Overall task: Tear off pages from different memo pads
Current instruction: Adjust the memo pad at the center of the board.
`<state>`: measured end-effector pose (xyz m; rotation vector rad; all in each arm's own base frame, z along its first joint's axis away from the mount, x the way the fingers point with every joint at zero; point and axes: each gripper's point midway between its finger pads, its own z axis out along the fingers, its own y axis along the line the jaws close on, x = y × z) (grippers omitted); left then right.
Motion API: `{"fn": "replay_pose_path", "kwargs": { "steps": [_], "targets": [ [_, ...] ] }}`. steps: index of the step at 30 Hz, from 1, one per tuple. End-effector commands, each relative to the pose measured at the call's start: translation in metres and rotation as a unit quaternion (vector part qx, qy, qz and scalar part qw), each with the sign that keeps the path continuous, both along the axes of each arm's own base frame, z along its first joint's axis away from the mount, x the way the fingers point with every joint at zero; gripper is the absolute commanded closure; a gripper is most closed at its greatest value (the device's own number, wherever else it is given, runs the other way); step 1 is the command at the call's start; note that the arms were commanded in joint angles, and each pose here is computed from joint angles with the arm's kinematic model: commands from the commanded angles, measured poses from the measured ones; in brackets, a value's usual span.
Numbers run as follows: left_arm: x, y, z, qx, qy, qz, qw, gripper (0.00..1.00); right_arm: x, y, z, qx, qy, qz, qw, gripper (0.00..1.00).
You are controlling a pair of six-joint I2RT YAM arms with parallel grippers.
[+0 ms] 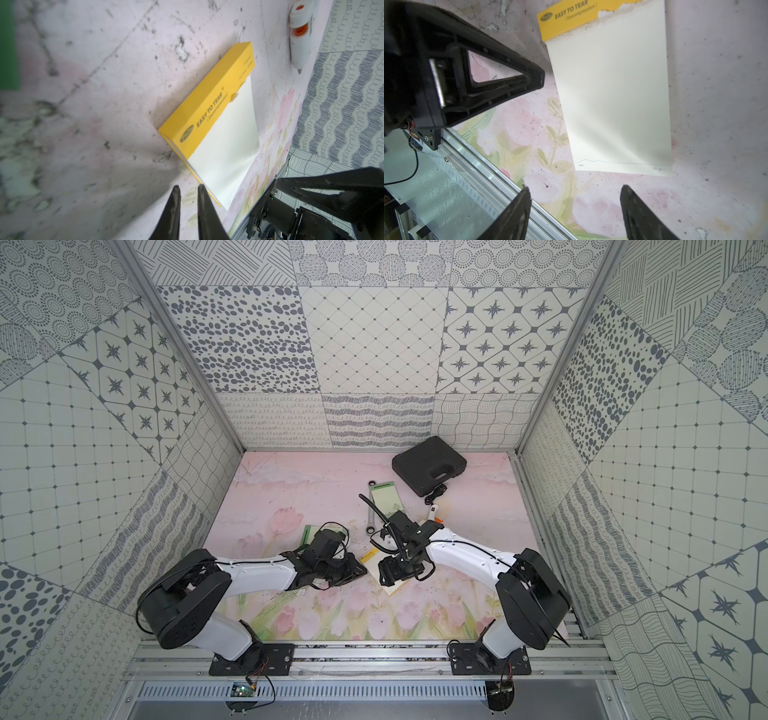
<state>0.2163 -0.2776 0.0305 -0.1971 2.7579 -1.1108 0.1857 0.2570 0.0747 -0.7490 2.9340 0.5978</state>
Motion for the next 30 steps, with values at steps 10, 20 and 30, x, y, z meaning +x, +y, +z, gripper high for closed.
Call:
{"fn": "replay_pose_path", "kwargs": {
  "steps": [10, 20, 30],
  "targets": [
    [-0.027, 0.043, -0.006, 0.063, 0.001, 0.009, 0.998, 0.69, 0.007, 0.0, -0.014, -0.088, -0.021, 0.061, 0.994, 0.15],
    [-0.028, 0.041, -0.01, 0.059, 0.005, 0.005, 0.998, 0.67, 0.022, 0.003, -0.028, -0.112, -0.058, 0.108, 0.986, 0.15],
    [-0.026, 0.042, -0.014, 0.059, 0.009, 0.004, 0.998, 0.66, 0.009, 0.008, -0.053, -0.13, -0.022, 0.094, 0.987, 0.09]
  ]
}}
